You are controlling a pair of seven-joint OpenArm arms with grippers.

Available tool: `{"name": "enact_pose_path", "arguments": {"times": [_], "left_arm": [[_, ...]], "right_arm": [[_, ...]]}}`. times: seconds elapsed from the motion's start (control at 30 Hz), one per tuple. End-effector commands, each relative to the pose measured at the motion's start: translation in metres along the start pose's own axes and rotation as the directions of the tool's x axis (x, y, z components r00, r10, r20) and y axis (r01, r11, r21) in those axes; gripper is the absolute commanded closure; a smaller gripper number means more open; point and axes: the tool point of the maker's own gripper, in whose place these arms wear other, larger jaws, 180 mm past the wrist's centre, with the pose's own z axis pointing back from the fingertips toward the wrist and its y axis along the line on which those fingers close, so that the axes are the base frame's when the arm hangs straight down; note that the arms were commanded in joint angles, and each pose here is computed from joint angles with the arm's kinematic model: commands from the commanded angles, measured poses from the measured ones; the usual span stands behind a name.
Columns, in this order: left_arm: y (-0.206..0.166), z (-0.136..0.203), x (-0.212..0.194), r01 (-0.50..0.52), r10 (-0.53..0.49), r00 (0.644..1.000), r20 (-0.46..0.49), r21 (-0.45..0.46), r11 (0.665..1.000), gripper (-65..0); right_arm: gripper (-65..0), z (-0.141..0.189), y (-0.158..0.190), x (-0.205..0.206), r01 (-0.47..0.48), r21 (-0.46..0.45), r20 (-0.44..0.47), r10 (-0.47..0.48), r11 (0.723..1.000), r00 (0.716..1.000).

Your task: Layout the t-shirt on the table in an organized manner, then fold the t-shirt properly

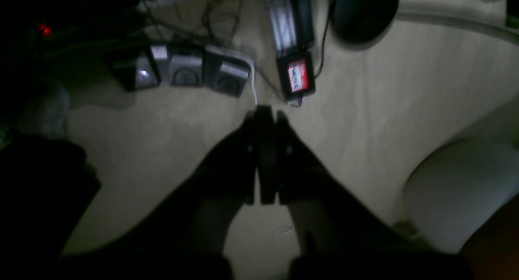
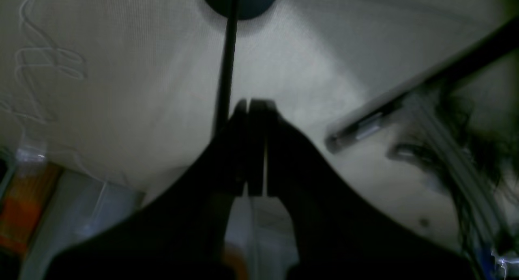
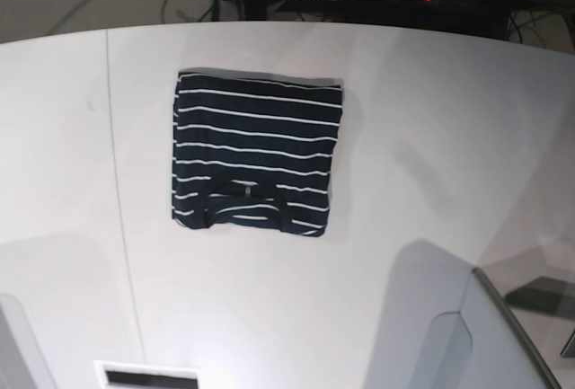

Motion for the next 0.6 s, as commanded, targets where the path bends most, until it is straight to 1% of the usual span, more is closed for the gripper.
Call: {"name": "enact_pose_path", "arguments": {"times": [0.0,0.07,0.1,0.17,0.2,0.27,0.33,0.47,0.57], "left_arm": [[0.003,-0.003,0.026,-0.003,0.003,0.995,0.100,0.004,1.000,0.0],[0.005,-0.004,0.030,0.000,-0.001,0.994,0.111,0.006,1.000,0.0],[0.005,-0.005,0.026,0.001,-0.001,0.997,0.082,0.006,1.000,0.0],[0.008,-0.011,0.031,0.018,-0.018,0.999,0.045,0.011,1.000,0.0],[0.011,-0.013,0.036,0.016,-0.017,0.999,0.041,0.019,1.000,0.0],[0.014,-0.015,0.042,0.030,-0.031,0.999,0.038,0.023,0.999,0.0],[0.018,-0.013,0.040,0.040,-0.041,0.999,0.032,0.025,0.999,0.0],[0.020,-0.012,0.039,0.045,-0.046,0.999,0.028,0.027,0.999,0.0],[0.021,-0.013,0.043,0.047,-0.048,0.998,0.038,0.029,0.998,0.0]], "right_arm": [[-0.2,0.002,0.007,-0.001,0.005,0.004,0.035,-0.006,1.000,0.999],[-0.2,0.004,0.020,0.017,0.009,0.021,0.133,-0.012,1.000,0.991],[-0.2,0.005,0.020,0.022,0.025,0.020,0.161,-0.028,0.999,0.987],[-0.2,0.004,0.021,0.031,0.098,0.013,0.173,-0.099,0.995,0.980],[-0.2,0.004,0.023,0.036,0.139,0.012,0.177,-0.139,0.990,0.974],[-0.2,0.003,0.021,0.042,0.226,0.002,0.182,-0.222,0.974,0.958],[-0.2,0.003,0.017,0.042,0.281,-0.009,0.182,-0.275,0.960,0.944],[-0.2,0.003,0.010,0.039,0.322,-0.025,0.178,-0.313,0.946,0.933],[-0.2,0.003,0.010,0.039,0.322,-0.025,0.178,-0.313,0.946,0.933]]}}
